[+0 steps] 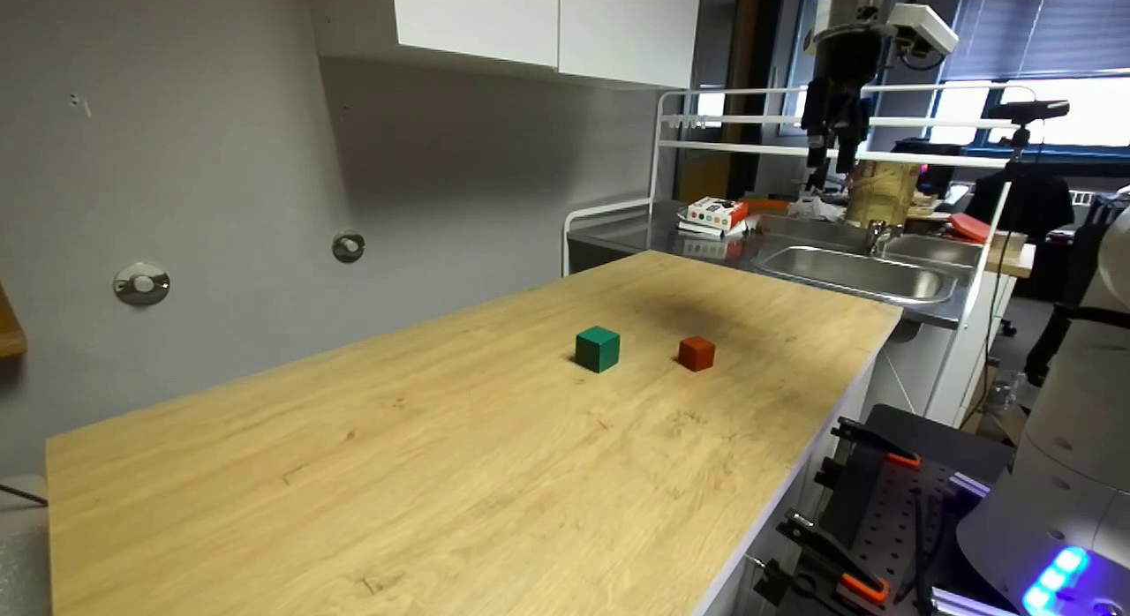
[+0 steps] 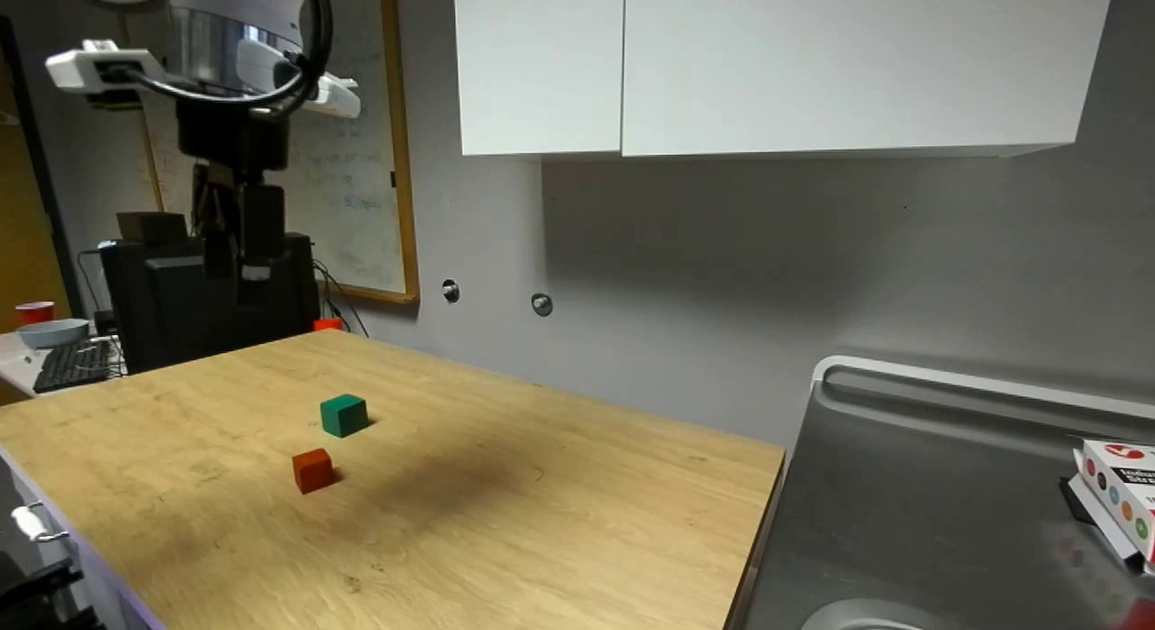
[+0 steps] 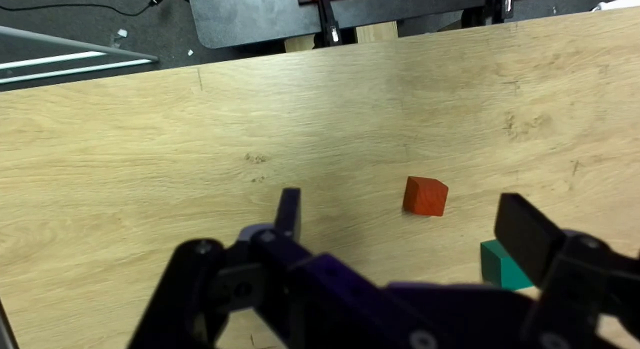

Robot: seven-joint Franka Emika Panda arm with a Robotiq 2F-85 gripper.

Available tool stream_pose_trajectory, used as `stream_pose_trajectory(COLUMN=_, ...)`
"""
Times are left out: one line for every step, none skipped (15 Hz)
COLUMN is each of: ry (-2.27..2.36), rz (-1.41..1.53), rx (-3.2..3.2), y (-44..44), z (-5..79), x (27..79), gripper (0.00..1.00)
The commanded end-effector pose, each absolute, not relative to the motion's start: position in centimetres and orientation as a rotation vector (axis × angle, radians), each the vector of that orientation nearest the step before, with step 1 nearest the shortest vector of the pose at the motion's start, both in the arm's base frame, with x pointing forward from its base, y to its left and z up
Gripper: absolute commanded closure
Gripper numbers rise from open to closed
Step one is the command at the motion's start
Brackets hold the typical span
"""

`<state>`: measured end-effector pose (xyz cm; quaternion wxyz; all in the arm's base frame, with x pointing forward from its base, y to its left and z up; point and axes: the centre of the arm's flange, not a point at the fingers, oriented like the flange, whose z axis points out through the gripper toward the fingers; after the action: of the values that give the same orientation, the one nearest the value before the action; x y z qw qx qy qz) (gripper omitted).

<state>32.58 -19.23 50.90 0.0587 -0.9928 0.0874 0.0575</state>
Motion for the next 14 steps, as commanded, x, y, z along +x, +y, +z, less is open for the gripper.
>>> stream_pose_trajectory(ry=0.296, rz=0.219, rx=-3.000, y=-18.8, z=48.2, x=36.3, gripper=0.00)
stream_pose_trajectory(ry=0.307, rz=0.243, rx=-2.996, y=-18.3, z=46.9, x=37.6, gripper=0.00)
stream_pose_trajectory(ry=0.315, rz=0.269, rx=-2.983, y=-17.8, z=45.5, x=38.8, gripper=0.00)
stream_pose_trajectory(ry=0.334, rz=0.294, rx=-2.970, y=-17.2, z=44.2, x=39.9, gripper=0.00)
stream_pose_trajectory(ry=0.348, rz=0.322, rx=-2.948, y=-16.6, z=42.9, x=40.9, gripper=0.00)
stream_pose_trajectory(ry=0.367, rz=0.359, rx=-2.928, y=-15.8, z=41.4, x=41.9, gripper=0.00)
stream_pose_trajectory(ry=0.383, rz=0.395, rx=-2.913, y=-15.0, z=39.9, x=42.8, gripper=0.00)
stream_pose_trajectory(ry=0.396, rz=0.439, rx=-2.892, y=-14.3, z=38.3, x=43.5, gripper=0.00)
stream_pose_trajectory(ry=0.404, rz=0.478, rx=-2.871, y=-13.6, z=36.9, x=44.2, gripper=0.00)
stream_pose_trajectory(ry=0.407, rz=0.526, rx=-2.842, y=-13.0, z=35.4, x=44.8, gripper=0.00)
stream_pose_trajectory(ry=0.407, rz=0.565, rx=-2.819, y=-12.5, z=34.2, x=45.2, gripper=0.00)
stream_pose_trajectory(ry=0.410, rz=0.607, rx=-2.791, y=-12.1, z=32.9, x=45.6, gripper=0.00)
stream_pose_trajectory(ry=0.414, rz=0.645, rx=-2.766, y=-11.8, z=31.6, x=46.0, gripper=0.00)
stream_pose_trajectory(ry=0.424, rz=0.676, rx=-2.748, y=-11.7, z=30.4, x=46.4, gripper=0.00)
